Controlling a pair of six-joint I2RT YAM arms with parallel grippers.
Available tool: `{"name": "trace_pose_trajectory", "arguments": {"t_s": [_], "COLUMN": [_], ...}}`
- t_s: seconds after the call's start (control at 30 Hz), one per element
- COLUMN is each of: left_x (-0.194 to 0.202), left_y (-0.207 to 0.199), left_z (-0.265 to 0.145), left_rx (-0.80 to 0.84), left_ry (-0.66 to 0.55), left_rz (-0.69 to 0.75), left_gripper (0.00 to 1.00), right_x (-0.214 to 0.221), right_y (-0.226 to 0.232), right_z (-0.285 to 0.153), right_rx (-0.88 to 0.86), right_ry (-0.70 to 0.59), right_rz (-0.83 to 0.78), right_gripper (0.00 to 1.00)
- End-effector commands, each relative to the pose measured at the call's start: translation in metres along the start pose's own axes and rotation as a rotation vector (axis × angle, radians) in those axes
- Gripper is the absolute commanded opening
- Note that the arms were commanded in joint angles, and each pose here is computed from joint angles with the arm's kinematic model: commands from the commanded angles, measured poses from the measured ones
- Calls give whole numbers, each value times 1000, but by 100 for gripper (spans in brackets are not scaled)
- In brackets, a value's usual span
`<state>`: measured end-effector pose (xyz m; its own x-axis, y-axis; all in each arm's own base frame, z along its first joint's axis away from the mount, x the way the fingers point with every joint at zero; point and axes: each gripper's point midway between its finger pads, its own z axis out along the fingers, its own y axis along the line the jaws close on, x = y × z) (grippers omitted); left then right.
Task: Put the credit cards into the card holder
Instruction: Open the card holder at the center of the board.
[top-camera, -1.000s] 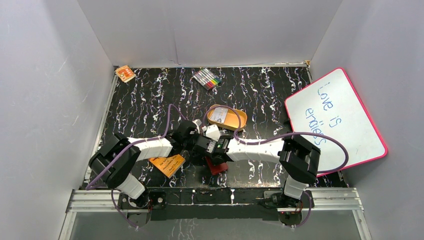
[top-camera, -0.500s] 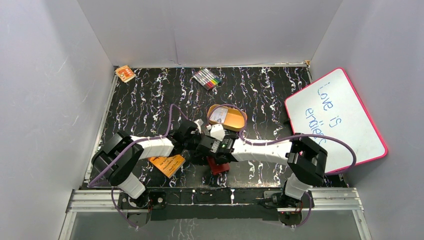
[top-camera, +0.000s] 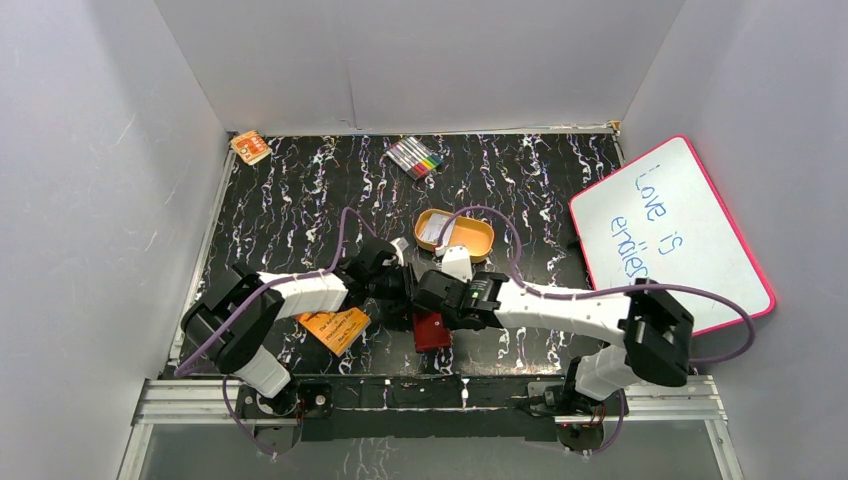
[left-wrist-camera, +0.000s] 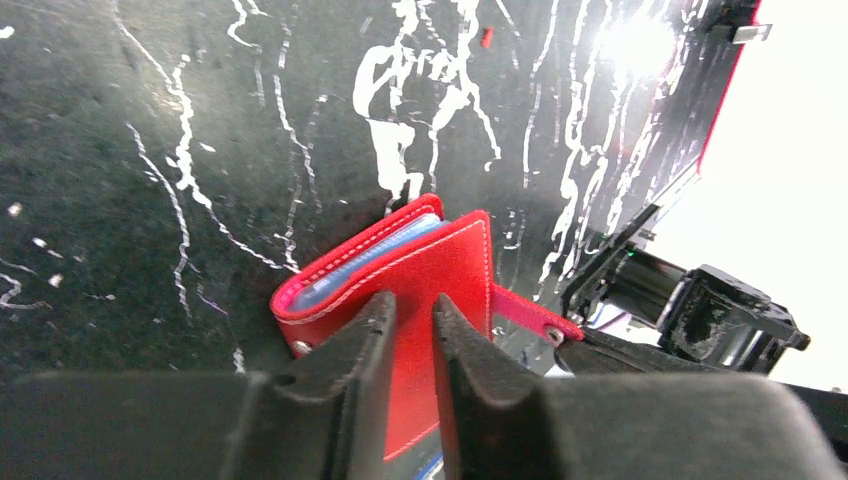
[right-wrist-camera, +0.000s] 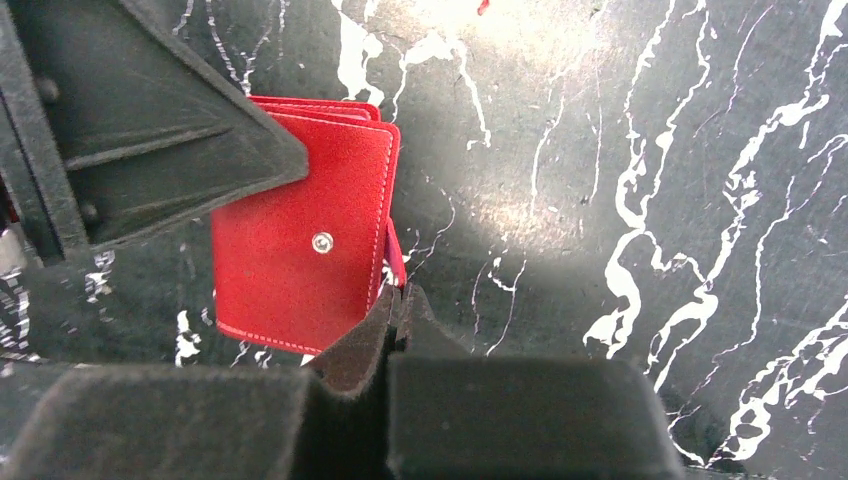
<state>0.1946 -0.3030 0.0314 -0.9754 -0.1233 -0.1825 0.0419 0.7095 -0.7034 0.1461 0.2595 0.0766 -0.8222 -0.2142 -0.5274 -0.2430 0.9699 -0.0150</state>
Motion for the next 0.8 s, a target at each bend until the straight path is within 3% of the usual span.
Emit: {"name": "trace_pose_trajectory", "arguments": {"t_s": [0.0,0.13,0.43,0.77], "left_x": [5,0,0,-2], "left_y": [0,-16,-21,-26], "left_z": [-14,-29,-44,-44], "left_rx": [-55,-24,-13,-2], "left_ry": [21,-10,-37,-35], "left_rz": [13,23,30,43], "left_gripper": [29,48,73,76], "right_x": [-12,-16,-30,-31], "right_y": [-3,5,22,31], "right_z": [-23,-35,-52,-52], "right_rx": [-68,-163,-295,-328], "right_ry": [-47,-69,-117,-115], "right_rz": [96,125,132,126], "right_gripper": [0,0,0,0]}}
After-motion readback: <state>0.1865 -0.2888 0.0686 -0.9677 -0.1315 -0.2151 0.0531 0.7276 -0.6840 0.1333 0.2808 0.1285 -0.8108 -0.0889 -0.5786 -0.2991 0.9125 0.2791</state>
